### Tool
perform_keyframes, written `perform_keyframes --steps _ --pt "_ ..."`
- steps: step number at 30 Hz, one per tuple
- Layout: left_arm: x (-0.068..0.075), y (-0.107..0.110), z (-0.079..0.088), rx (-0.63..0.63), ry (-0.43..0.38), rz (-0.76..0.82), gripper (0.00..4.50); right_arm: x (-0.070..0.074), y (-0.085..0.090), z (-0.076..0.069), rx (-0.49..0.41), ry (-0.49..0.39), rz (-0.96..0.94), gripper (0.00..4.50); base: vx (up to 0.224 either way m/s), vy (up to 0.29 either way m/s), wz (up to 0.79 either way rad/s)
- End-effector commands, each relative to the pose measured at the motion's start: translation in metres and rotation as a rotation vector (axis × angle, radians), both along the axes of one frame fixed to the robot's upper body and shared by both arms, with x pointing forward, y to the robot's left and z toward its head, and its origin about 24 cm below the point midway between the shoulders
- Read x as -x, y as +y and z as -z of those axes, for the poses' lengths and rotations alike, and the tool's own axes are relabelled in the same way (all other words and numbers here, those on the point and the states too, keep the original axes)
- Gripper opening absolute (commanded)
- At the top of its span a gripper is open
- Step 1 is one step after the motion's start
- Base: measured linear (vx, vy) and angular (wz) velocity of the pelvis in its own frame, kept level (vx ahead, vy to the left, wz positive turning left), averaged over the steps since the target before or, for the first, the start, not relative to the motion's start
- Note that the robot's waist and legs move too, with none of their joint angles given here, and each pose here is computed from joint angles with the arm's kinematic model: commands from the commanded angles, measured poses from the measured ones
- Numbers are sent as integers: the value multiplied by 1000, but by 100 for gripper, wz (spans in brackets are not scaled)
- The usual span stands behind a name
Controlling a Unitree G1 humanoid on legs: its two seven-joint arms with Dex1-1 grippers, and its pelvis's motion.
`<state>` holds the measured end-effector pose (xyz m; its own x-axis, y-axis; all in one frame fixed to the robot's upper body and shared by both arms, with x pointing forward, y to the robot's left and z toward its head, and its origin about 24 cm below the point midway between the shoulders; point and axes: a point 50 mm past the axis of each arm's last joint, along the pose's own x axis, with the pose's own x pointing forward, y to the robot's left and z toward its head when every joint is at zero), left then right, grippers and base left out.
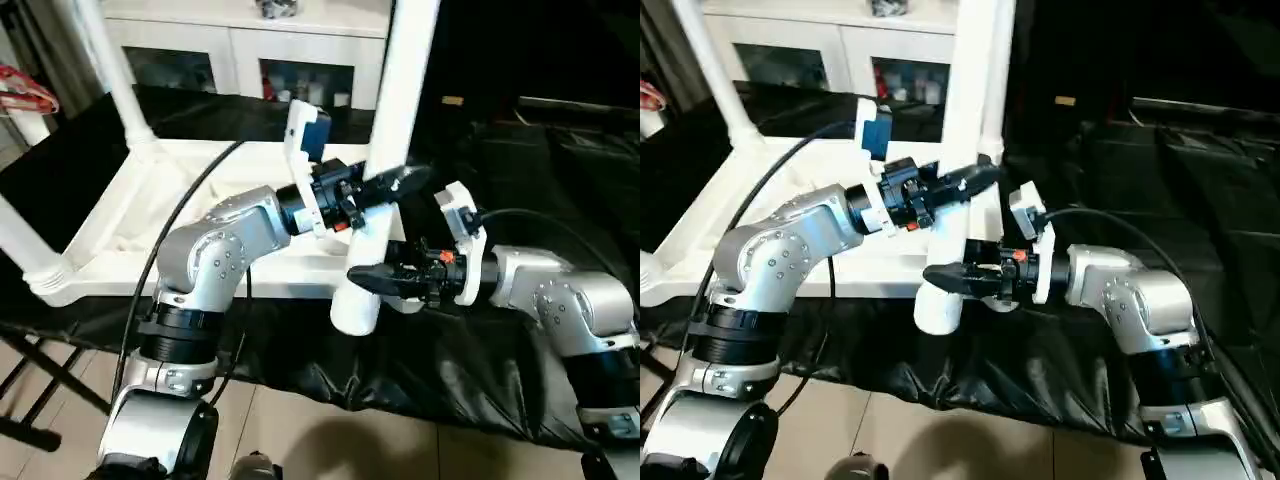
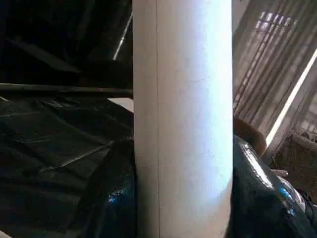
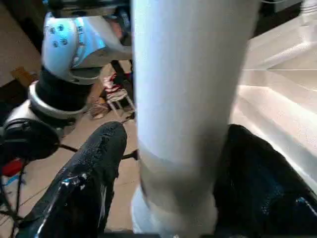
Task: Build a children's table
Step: Pick table leg
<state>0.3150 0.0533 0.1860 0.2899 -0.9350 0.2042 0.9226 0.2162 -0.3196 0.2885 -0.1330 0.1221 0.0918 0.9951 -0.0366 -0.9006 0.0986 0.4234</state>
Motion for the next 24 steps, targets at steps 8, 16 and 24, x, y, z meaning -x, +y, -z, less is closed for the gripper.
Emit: perform_keyframes --steps 8,16,24 --pt "5 -6 -8 21 -17 39 186 -3 6 0 9 5 -43 331 0 0 0" --pt "10 -11 -7 17 -18 75 186 -7 9 0 3 0 -34 331 0 0 0" --pt "8 -10 -8 19 -16 67 186 -7 9 2 14 7 -44 331 0 0 0"
